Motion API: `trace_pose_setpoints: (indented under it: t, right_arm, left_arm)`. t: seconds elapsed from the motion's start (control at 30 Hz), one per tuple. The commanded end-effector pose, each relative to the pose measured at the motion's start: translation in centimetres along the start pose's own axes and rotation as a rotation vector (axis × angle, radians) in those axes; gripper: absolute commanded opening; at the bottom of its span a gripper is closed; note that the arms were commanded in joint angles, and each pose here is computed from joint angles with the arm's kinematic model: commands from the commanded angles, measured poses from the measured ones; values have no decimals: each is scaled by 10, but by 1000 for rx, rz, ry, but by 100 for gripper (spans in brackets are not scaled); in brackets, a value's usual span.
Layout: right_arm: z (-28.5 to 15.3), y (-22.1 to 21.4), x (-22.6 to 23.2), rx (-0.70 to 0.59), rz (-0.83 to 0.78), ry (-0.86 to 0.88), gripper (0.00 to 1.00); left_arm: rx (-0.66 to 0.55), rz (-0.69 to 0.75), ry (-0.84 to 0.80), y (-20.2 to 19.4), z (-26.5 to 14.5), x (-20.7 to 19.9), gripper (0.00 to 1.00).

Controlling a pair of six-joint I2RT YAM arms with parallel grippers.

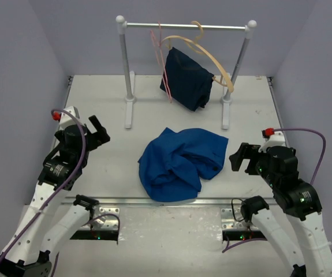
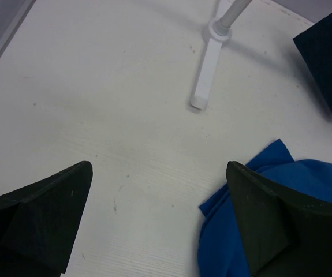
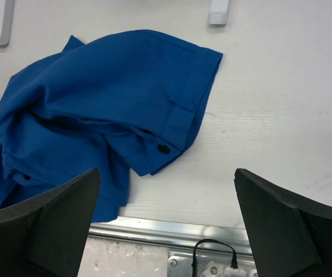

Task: Place the trousers on the hanger
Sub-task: Flatten out the trousers at the center of the board.

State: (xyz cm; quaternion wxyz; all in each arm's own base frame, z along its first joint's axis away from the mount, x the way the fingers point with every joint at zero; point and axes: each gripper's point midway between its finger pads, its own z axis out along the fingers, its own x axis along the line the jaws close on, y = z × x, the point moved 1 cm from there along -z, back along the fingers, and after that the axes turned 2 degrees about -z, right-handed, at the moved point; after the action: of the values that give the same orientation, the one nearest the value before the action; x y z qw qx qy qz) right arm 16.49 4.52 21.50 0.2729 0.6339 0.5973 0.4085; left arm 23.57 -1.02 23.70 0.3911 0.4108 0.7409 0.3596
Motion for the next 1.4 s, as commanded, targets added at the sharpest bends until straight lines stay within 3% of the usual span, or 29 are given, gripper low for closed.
trace_pose_setpoints:
  t: [0.0, 0.1, 0.33, 0.5, 0.57, 0.6, 0.63, 0.77, 0.83, 0.87, 0.9, 0.93, 1.0, 1.17, 1.27, 1.37]
  right_arm:
    - [2, 13, 1, -64, 15, -2, 99]
    - [4, 14, 7, -64, 15, 34, 99]
    - [20, 15, 76, -61, -14, 439, 99]
    - [75, -10, 121, 223, 24, 611, 99]
    - [109, -31, 136, 317, -114, 527, 99]
    - [108, -21, 142, 274, -185, 499, 99]
    - [131, -31, 147, 326, -286, 414, 99]
    - [190, -67, 156, 448, -460, 273, 97]
    - [200, -82, 164, 477, -501, 281, 62]
    - [202, -82, 167, 463, -507, 276, 38]
    - [202, -80, 169, 438, -508, 266, 7]
    - [201, -79, 169, 432, -509, 264, 0]
    - [187, -55, 165, 328, -477, 242, 0]
    - [144, 11, 105, 108, -409, -45, 0]
    - [110, 30, 63, 38, -308, -154, 0]
    - [93, 21, 20, 71, -229, -250, 1]
  left_arm:
    - [-30, -40, 34, 8, -1, 3, 100]
    - [-13, -98, 47, 5, -3, 3, 100]
    - [164, -216, -75, -38, -3, -20, 100]
    - [406, -276, -189, -103, 8, -43, 100]
    - [455, -288, -180, -116, 10, -44, 100]
    - [461, -290, -179, -118, 10, -43, 100]
    - [460, -298, -183, -120, 9, -42, 100]
    - [474, -323, -213, -128, 4, -43, 100]
    - [500, -326, -239, -133, 1, -46, 100]
    - [507, -321, -240, -135, 1, -45, 100]
    - [513, -313, -239, -138, 1, -44, 100]
    - [512, -307, -240, -138, 1, -44, 100]
    - [518, -292, -242, -143, 3, -42, 100]
    - [580, -282, -296, -166, 9, -50, 100]
    - [615, -271, -297, -187, 15, -56, 100]
    - [653, -237, -301, -207, 15, -74, 100]
